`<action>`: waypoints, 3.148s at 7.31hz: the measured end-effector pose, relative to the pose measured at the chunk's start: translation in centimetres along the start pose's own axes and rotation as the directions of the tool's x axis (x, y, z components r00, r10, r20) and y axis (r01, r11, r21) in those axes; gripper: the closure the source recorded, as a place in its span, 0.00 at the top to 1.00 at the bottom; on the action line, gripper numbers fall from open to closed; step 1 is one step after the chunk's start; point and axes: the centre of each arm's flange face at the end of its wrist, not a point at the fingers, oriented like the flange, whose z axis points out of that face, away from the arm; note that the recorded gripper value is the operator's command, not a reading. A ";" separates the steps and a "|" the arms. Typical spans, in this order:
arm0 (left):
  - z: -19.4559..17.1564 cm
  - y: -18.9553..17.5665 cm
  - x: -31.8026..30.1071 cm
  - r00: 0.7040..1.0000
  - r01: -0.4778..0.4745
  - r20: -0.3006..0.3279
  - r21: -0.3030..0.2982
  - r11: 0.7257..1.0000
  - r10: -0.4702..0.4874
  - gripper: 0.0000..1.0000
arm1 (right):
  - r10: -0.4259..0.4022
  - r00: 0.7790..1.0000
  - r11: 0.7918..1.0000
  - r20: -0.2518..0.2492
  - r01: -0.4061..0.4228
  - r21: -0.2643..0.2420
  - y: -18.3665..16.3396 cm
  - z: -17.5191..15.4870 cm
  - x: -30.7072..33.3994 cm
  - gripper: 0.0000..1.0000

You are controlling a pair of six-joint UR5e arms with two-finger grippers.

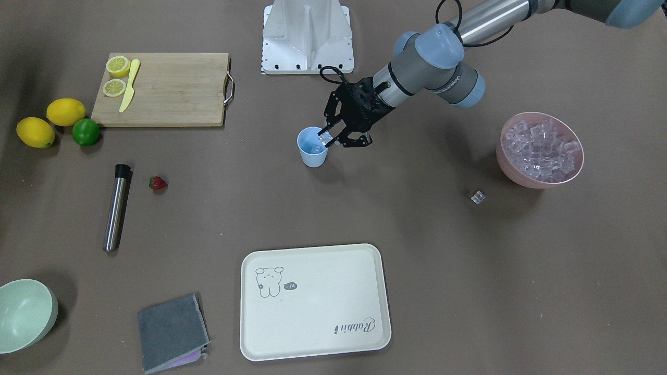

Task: Mash ice and strawberries in cup
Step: 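Carry the ice cube in the left gripper over the blue cup, then open the left gripper to drop the ice cube into the blue cup, then withdraw the left arm away from the cup while the right arm moves toward the strawberry, then lower the right gripper onto the red strawberry and close on it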

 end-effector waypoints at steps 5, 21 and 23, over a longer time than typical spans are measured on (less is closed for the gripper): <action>1.8 1.9 2.9 1.000 -0.016 -0.017 0.049 0.999 0.016 0.96 | 0.000 1.000 1.000 0.001 0.000 -0.002 0.3 0.1 0.3 1.00; -46.1 -0.6 -40.0 0.842 0.344 0.502 -0.220 0.913 -0.197 0.96 | -0.303 0.945 0.949 0.124 0.287 0.132 -9.2 -0.9 -31.4 1.00; -49.6 2.7 -41.5 0.801 0.392 0.560 -0.221 0.893 -0.213 0.96 | -0.308 0.944 0.950 0.116 0.299 0.087 -7.0 2.4 -35.9 1.00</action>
